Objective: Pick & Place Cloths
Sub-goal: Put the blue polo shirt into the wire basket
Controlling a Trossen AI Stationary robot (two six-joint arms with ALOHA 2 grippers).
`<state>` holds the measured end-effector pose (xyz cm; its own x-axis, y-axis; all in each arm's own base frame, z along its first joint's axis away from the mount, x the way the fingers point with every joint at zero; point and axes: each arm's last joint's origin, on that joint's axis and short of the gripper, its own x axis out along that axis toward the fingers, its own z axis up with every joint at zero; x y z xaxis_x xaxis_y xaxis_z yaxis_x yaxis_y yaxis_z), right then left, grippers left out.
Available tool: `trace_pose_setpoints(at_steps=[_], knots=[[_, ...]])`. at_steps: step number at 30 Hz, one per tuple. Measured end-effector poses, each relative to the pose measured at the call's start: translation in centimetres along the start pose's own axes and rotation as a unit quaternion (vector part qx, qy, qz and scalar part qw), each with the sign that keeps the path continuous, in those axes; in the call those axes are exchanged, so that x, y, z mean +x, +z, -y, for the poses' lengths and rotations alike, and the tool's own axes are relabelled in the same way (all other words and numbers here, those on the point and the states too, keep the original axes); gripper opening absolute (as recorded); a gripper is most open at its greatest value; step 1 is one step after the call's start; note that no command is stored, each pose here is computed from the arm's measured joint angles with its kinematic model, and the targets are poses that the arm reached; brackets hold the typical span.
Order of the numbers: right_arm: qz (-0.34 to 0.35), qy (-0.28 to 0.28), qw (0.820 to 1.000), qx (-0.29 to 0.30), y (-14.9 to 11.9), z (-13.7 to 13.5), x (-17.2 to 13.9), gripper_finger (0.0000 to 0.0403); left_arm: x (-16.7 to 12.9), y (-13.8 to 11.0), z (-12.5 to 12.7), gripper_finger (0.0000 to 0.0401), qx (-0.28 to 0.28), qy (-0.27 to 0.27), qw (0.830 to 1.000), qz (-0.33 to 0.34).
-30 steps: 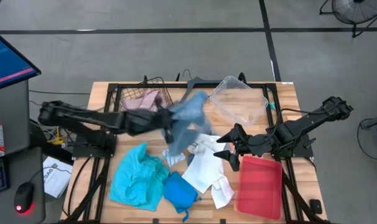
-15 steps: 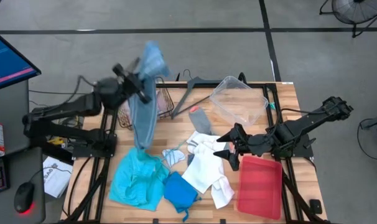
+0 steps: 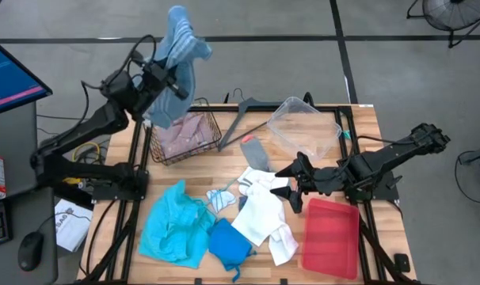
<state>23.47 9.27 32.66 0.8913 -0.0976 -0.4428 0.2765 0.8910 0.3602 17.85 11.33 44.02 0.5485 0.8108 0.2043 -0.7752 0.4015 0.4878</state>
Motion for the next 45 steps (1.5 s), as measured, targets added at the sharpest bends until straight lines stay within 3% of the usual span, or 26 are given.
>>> trace_pose_setpoints(at_steps=[8,12,22,34,45], knots=[[0.0,0.001,1.0,0.005,0.0,0.0,0.0,0.0309,2.9,-1.4,1.2,0.0023,-0.006,-0.023,1.0,0.009],[0.0,0.001,1.0,0.005,0.0,0.0,0.0,0.0309,3.9,-1.5,1.6,0.0023,-0.013,-0.04,0.998,0.049],[0.0,0.001,1.0,0.011,0.0,0.0,0.0,0.0309,5.7,-2.3,1.0,0.0023,-0.053,-0.02,0.994,0.089],[0.0,0.001,1.0,0.009,0.0,0.0,0.0,0.0309,8.5,-4.0,3.0,0.0023,-0.08,-0.031,0.99,0.111],[-0.002,0.0,1.0,0.008,-0.1,0.0,0.0,0.0309,8.7,-4.1,3.3,0.0023,-0.095,-0.045,0.987,0.12]])
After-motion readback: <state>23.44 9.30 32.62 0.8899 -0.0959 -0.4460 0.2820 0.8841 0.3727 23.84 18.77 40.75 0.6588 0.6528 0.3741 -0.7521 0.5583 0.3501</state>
